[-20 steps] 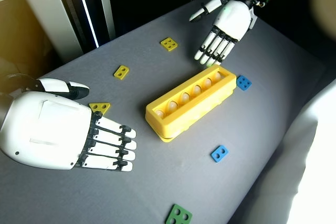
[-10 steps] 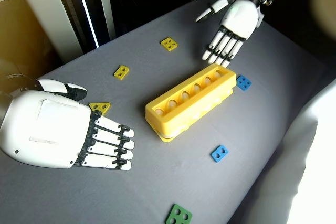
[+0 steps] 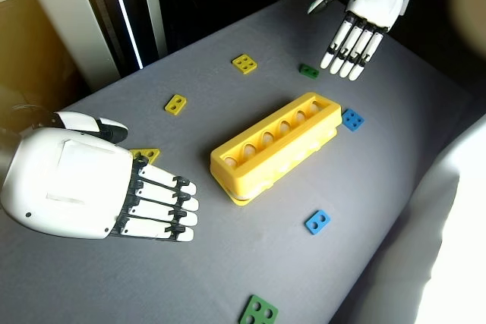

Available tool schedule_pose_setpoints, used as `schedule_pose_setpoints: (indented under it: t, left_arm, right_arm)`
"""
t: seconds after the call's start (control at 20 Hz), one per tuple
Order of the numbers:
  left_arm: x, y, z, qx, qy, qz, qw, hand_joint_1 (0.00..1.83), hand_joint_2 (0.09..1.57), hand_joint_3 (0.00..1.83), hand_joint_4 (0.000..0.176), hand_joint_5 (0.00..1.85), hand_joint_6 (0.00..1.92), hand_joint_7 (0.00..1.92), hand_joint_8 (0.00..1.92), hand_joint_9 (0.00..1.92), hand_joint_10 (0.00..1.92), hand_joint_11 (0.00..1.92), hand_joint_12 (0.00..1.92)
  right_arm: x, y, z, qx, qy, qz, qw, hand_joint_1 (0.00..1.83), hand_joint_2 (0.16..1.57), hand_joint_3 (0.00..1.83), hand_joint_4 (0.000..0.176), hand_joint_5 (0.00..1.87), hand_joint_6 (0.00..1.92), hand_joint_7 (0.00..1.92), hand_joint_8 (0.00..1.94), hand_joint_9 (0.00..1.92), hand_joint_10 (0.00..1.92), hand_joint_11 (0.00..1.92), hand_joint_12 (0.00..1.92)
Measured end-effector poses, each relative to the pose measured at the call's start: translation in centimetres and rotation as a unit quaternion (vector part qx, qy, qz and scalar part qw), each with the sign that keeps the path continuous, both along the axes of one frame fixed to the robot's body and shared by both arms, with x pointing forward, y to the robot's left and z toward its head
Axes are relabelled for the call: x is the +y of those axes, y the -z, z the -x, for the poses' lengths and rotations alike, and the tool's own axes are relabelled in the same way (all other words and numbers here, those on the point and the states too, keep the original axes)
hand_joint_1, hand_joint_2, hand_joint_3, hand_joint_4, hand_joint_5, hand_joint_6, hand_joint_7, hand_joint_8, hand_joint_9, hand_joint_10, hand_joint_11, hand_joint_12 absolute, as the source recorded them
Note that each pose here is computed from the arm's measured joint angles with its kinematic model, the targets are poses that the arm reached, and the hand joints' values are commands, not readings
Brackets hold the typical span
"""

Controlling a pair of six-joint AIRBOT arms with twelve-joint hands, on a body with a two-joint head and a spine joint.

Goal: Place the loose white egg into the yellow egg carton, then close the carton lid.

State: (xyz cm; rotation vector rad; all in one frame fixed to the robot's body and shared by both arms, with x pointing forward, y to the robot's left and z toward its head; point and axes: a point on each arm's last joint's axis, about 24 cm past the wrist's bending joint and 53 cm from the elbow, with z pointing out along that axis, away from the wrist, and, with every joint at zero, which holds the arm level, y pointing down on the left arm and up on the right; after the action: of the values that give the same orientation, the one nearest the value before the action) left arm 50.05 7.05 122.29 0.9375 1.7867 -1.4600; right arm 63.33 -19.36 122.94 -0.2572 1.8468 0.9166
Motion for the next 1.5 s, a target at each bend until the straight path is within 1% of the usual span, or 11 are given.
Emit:
schedule_pose_setpoints:
  t: [0.15,0.25,0.4,0.45,0.55,0.65,0.75,0.9,0.95,1.15,1.5]
  left_arm:
    - [0.0,-1.4,-0.1,-0.007,0.002,0.020,0.9998,0.00,1.15,0.00,0.000,0.27,0.00,0.20,0.00,0.13,0.01,0.00,0.22]
    - [-0.2,-1.4,0.7,-0.009,0.014,0.020,0.9997,0.00,1.15,0.00,0.000,0.29,0.01,0.22,0.01,0.15,0.01,0.00,0.31]
    - [-0.7,-1.4,0.9,-0.015,0.012,0.019,0.9996,0.00,1.16,0.00,0.000,0.29,0.00,0.21,0.00,0.14,0.00,0.00,0.27]
    - [-0.8,-1.4,1.0,-0.017,0.014,0.019,0.9996,0.00,1.16,0.00,0.000,0.29,0.00,0.21,0.00,0.14,0.00,0.00,0.26]
    - [-1.2,-1.5,1.5,-0.022,0.020,0.021,0.9994,0.00,1.16,0.00,0.000,0.29,0.00,0.21,0.00,0.13,0.00,0.00,0.26]
    - [-1.6,-1.4,2.1,-0.032,0.030,0.019,0.9989,0.00,1.16,0.00,0.000,0.30,0.00,0.21,0.00,0.13,0.00,0.00,0.26]
    - [-1.6,-1.4,1.7,-0.039,0.023,0.016,0.9989,0.00,1.16,0.00,0.000,0.28,0.00,0.19,0.00,0.12,0.00,0.00,0.24]
    - [-1.7,-2.4,1.0,-0.038,0.009,0.035,0.9986,0.00,1.17,0.00,0.000,0.30,0.00,0.21,0.01,0.14,0.01,0.00,0.31]
    - [-1.7,-2.4,0.9,-0.039,0.004,0.038,0.9985,0.00,1.17,0.00,0.000,0.30,0.00,0.21,0.00,0.13,0.00,0.00,0.29]
    - [-2.3,-2.1,1.0,-0.038,-0.004,0.033,0.9988,0.00,1.16,0.00,0.000,0.30,0.00,0.20,0.00,0.11,0.00,0.00,0.18]
    - [-3.0,-1.6,1.3,-0.030,-0.010,0.029,0.9991,0.00,1.17,0.00,0.000,0.30,0.00,0.22,0.00,0.13,0.01,0.00,0.23]
  right_arm:
    - [0.1,0.1,0.2,0.002,-0.002,0.000,1.0000,0.23,1.05,0.01,0.000,0.19,0.01,0.15,0.01,0.13,0.01,0.00,0.40]
    - [0.0,0.3,0.2,0.002,-0.002,0.005,1.0000,0.21,1.05,0.00,0.000,0.20,0.00,0.16,0.00,0.13,0.00,0.00,0.43]
    - [0.0,0.2,0.2,0.002,-0.002,0.003,1.0000,0.25,1.03,0.00,0.000,0.20,0.00,0.15,0.00,0.11,0.00,0.00,0.39]
    - [0.1,0.2,0.3,0.002,-0.002,0.004,1.0000,0.27,1.03,0.00,0.000,0.21,0.00,0.15,0.00,0.13,0.00,0.00,0.44]
    - [0.1,0.2,0.3,0.002,-0.002,0.004,1.0000,0.22,1.05,0.01,0.000,0.19,0.00,0.14,0.00,0.11,0.00,0.00,0.41]
    - [0.1,0.2,0.3,0.002,-0.002,0.004,1.0000,0.28,1.05,0.00,0.000,0.20,0.00,0.15,0.00,0.13,0.00,0.00,0.45]
    - [0.0,0.2,0.3,0.002,-0.003,0.004,1.0000,0.26,1.04,0.00,0.000,0.18,0.00,0.14,0.00,0.11,0.00,0.00,0.36]
    - [0.1,0.2,0.4,0.002,-0.004,0.003,1.0000,0.23,1.04,0.00,0.000,0.19,0.00,0.15,0.00,0.11,0.00,0.00,0.35]
    - [0.1,0.2,0.4,0.002,-0.005,0.003,1.0000,0.24,1.05,0.00,0.000,0.19,0.00,0.15,0.00,0.12,0.00,0.00,0.36]
    - [0.1,0.2,0.4,0.002,-0.005,0.003,1.0000,0.26,1.04,0.00,0.000,0.22,0.01,0.17,0.00,0.14,0.00,0.00,0.37]
    - [0.5,0.2,0.7,0.000,-0.014,0.004,0.9999,0.24,1.06,0.01,0.000,0.21,0.01,0.16,0.00,0.13,0.00,0.00,0.38]
